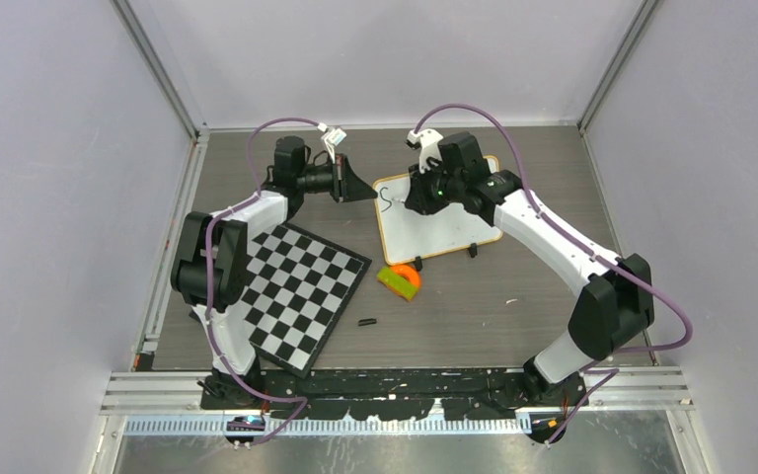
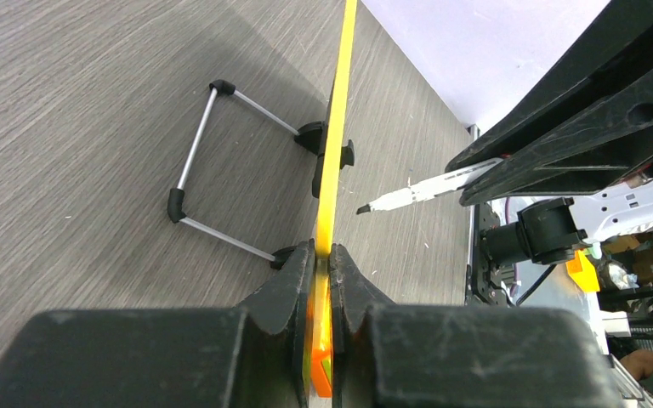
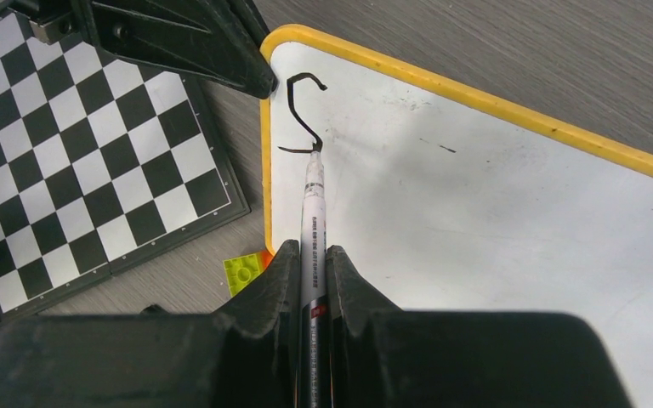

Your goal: Write a sentence on the whiteboard

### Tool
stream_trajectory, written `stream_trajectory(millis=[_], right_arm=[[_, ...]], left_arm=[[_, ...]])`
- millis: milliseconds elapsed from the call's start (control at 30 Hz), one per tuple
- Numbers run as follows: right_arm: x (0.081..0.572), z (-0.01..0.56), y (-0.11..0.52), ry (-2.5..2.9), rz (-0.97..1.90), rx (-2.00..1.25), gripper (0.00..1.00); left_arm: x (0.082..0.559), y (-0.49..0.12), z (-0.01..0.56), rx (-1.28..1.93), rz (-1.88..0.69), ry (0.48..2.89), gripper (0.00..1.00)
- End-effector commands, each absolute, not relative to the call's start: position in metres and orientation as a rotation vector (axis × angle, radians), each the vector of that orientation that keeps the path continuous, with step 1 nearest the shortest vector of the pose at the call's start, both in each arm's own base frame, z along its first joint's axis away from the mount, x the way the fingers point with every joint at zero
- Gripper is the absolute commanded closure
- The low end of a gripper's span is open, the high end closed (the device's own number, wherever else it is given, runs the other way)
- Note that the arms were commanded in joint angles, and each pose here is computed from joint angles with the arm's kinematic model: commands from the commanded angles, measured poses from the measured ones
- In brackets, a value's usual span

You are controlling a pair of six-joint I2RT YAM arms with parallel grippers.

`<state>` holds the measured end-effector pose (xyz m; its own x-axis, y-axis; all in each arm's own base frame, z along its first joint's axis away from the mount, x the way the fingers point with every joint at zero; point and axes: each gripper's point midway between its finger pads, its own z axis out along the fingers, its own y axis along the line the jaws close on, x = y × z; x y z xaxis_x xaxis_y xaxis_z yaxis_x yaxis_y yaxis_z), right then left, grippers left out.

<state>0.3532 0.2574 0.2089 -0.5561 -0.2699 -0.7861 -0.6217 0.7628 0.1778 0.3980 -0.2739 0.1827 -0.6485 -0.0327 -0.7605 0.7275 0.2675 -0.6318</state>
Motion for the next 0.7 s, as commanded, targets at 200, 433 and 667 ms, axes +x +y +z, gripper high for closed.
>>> stream_trajectory(millis=[200, 433, 667], right_arm=[[0.375, 0.220, 0.264, 2.108, 0.535, -0.641, 1.00], [0.384, 0.223, 0.248, 2.110, 0.484, -0.581, 1.00], [0.381, 0.225, 0.240, 2.118, 0.473, -0.572, 1.00]], left_arm=[[0.395, -0.277, 0.196, 0.682, -1.444, 1.802, 1.00], [0.394, -0.277, 0.198, 0.684, -1.441, 1.800, 1.00], [0.396, -0.277, 0.198, 0.682, -1.440, 1.800, 1.00]])
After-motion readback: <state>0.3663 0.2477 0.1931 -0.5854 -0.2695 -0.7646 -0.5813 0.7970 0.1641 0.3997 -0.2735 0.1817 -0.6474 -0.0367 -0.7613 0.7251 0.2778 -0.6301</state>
